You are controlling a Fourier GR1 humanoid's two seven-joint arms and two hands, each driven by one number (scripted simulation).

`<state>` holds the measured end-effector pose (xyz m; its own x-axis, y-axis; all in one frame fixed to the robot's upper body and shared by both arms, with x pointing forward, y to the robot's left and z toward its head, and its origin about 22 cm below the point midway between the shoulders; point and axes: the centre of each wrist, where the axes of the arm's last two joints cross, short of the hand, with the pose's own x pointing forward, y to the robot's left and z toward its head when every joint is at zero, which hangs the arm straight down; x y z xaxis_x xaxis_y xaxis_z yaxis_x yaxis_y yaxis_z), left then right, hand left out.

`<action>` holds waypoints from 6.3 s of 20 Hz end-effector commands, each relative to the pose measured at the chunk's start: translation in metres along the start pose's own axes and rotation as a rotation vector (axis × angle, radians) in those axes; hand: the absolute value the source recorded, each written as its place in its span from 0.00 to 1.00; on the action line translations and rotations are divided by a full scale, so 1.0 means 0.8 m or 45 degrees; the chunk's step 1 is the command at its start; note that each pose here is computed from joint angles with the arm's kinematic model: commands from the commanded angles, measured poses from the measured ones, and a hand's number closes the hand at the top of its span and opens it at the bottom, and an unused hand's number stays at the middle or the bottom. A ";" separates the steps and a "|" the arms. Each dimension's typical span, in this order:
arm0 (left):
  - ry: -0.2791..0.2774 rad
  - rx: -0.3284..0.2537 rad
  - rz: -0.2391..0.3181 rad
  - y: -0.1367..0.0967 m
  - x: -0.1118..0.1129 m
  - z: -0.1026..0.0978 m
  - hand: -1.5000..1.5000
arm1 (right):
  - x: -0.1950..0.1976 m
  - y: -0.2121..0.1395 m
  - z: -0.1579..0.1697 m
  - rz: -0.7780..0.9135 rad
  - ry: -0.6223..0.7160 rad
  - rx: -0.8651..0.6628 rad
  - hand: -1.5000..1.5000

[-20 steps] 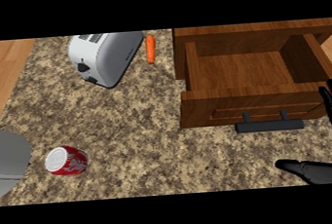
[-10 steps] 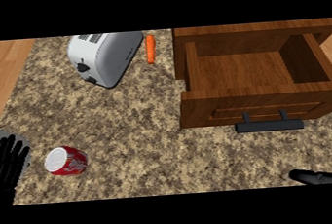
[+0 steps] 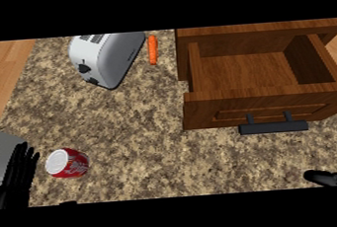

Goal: Pick up the can, place it into the drawer and close the drawer

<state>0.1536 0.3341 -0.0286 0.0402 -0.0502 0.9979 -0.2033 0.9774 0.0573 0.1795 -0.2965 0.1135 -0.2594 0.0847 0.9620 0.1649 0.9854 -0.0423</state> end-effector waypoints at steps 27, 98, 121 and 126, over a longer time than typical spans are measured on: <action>0.083 0.024 0.029 0.010 -0.151 -0.065 0.00 | 0.023 0.006 0.022 0.025 0.004 0.001 0.00; -0.219 -0.482 0.029 -0.444 0.358 -0.239 1.00 | 0.059 -0.002 -0.004 0.088 -0.101 -0.039 0.00; -0.222 -0.269 -0.091 -0.485 0.391 -0.241 0.00 | 0.082 0.006 -0.026 0.080 -0.136 0.029 0.00; -0.272 -0.221 -0.085 -0.490 0.395 -0.236 0.00 | 0.084 0.015 -0.031 0.199 -0.168 0.058 0.00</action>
<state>0.4321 -0.0220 0.2495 -0.1420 -0.1457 0.9791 -0.0124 0.9893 0.1454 0.1870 -0.2909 0.1809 -0.3382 0.1979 0.9200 0.1687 0.9746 -0.1476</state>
